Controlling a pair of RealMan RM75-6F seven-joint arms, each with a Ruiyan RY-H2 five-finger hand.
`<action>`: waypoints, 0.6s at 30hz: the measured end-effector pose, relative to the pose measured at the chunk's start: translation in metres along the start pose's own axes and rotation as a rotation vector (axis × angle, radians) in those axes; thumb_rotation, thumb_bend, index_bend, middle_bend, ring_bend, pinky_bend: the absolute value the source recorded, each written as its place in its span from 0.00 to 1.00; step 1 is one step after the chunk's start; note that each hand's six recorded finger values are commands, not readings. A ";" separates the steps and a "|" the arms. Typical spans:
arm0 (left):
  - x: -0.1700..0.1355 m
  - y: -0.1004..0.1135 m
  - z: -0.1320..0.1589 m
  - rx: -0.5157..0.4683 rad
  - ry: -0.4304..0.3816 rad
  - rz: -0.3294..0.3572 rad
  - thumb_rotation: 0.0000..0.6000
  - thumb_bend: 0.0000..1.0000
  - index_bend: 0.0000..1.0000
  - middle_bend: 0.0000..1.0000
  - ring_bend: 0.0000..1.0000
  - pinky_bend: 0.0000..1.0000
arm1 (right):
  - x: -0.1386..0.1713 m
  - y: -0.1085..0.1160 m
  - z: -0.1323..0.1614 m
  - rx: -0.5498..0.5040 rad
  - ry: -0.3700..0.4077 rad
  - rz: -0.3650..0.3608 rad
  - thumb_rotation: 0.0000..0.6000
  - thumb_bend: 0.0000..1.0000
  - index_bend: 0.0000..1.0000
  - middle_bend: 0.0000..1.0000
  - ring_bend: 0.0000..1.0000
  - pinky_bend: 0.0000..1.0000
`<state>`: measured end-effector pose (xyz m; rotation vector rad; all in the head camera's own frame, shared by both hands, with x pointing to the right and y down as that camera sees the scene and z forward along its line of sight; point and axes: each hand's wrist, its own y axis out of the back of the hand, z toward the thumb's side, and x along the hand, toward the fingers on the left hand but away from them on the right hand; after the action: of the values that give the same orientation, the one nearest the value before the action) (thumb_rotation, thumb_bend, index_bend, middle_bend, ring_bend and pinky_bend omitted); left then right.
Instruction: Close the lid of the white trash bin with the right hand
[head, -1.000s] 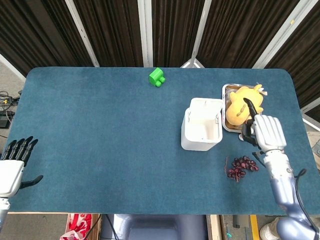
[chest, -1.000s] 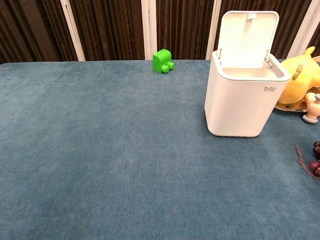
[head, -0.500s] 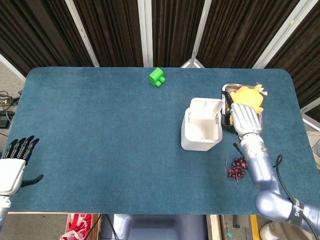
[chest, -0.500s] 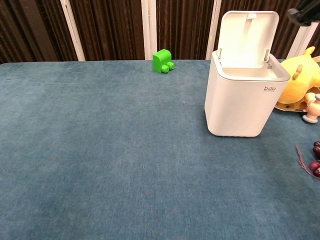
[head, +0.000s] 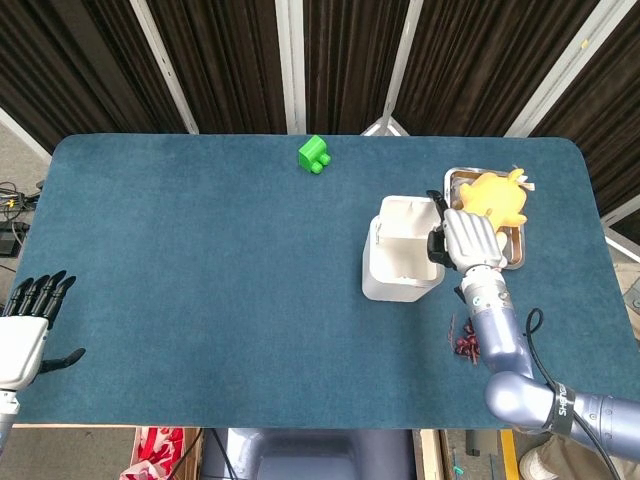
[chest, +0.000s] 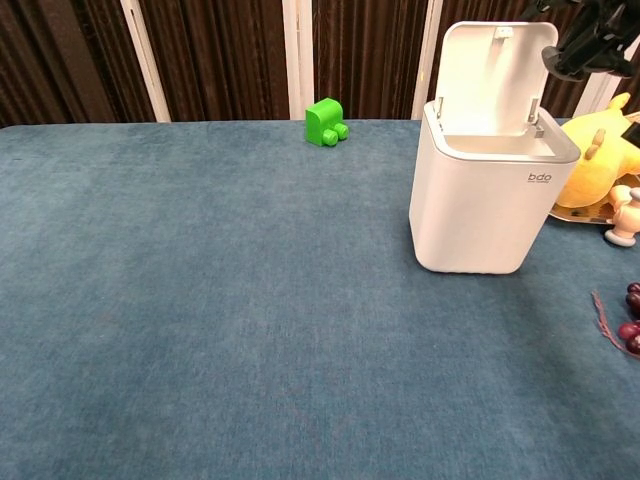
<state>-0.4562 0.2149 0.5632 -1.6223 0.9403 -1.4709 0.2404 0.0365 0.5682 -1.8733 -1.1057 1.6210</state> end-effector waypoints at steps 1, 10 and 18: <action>0.000 0.000 0.000 0.000 -0.001 0.000 1.00 0.00 0.00 0.00 0.00 0.00 | 0.001 0.000 0.001 0.001 0.004 0.000 1.00 0.72 0.15 0.78 0.81 0.77; -0.001 0.000 0.001 0.000 -0.004 0.001 1.00 0.00 0.00 0.00 0.00 0.00 | 0.016 -0.001 0.008 -0.015 0.027 0.030 1.00 0.75 0.19 0.78 0.81 0.77; -0.001 0.000 0.002 0.003 -0.008 -0.001 1.00 0.00 0.00 0.00 0.00 0.00 | 0.033 -0.009 0.011 -0.010 0.048 0.086 1.00 0.75 0.19 0.78 0.81 0.77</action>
<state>-0.4541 0.2163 0.5628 -1.6251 0.9328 -1.4650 0.2271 0.0662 0.5519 -1.9804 -1.0281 1.6098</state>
